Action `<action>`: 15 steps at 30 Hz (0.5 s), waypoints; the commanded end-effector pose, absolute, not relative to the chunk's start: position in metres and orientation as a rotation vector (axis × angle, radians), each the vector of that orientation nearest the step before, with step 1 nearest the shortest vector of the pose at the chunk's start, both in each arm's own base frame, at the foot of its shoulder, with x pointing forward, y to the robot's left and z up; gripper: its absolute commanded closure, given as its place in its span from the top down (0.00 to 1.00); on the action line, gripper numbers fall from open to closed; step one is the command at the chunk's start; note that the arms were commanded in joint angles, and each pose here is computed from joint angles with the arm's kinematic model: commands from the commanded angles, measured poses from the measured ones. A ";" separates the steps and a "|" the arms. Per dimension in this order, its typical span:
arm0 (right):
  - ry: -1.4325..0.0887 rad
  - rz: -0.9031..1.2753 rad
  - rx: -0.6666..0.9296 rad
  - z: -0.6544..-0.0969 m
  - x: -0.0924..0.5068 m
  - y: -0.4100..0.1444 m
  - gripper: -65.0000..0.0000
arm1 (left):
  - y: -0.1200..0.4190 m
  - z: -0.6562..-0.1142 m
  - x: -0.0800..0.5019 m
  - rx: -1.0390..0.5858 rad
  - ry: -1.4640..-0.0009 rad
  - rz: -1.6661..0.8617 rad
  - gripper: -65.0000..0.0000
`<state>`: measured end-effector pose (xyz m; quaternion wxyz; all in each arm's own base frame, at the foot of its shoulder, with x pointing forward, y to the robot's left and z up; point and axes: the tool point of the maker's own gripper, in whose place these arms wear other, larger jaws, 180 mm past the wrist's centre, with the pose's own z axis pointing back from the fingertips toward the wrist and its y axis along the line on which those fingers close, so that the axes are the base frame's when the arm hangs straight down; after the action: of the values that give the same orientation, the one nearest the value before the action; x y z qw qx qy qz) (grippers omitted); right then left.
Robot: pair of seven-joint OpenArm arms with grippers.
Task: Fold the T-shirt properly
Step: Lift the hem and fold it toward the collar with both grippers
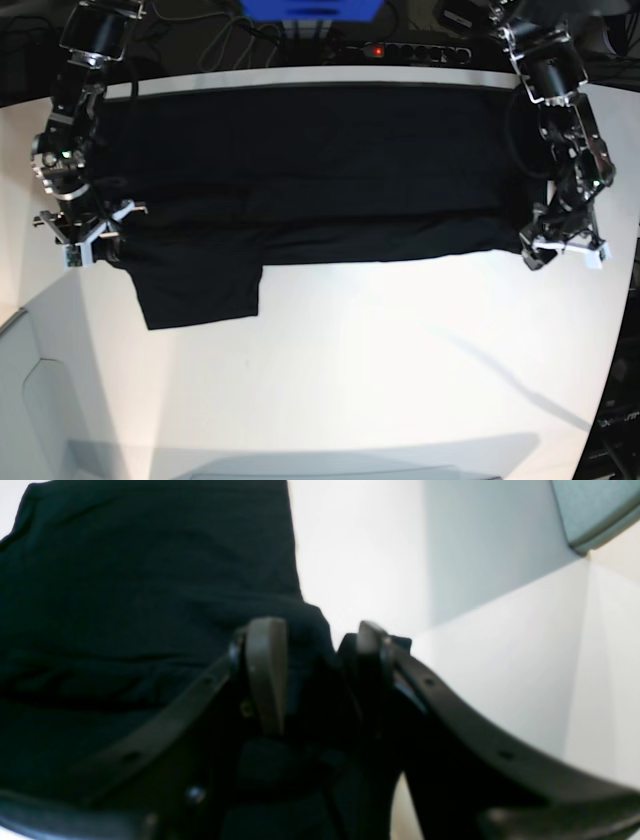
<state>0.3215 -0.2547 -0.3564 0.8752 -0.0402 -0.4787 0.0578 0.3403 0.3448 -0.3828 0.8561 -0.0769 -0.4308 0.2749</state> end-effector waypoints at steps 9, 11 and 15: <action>-1.077 0.141 -0.095 -0.332 0.337 -0.257 0.37 | 0.358 -0.360 0.358 -0.067 -0.956 0.510 0.29; -1.077 0.141 -0.095 -0.332 0.337 -0.257 0.37 | 0.352 -0.365 0.358 -0.063 -0.948 0.504 0.24; -1.080 0.140 -0.093 -0.332 0.338 -0.256 0.38 | 0.351 -0.367 0.357 -0.052 -0.940 0.493 0.14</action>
<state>0.3290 -0.2548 -0.3496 0.8702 -0.0411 -0.4876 0.0575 0.3446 0.3417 -0.3889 0.8749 -0.0321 -0.4171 0.2440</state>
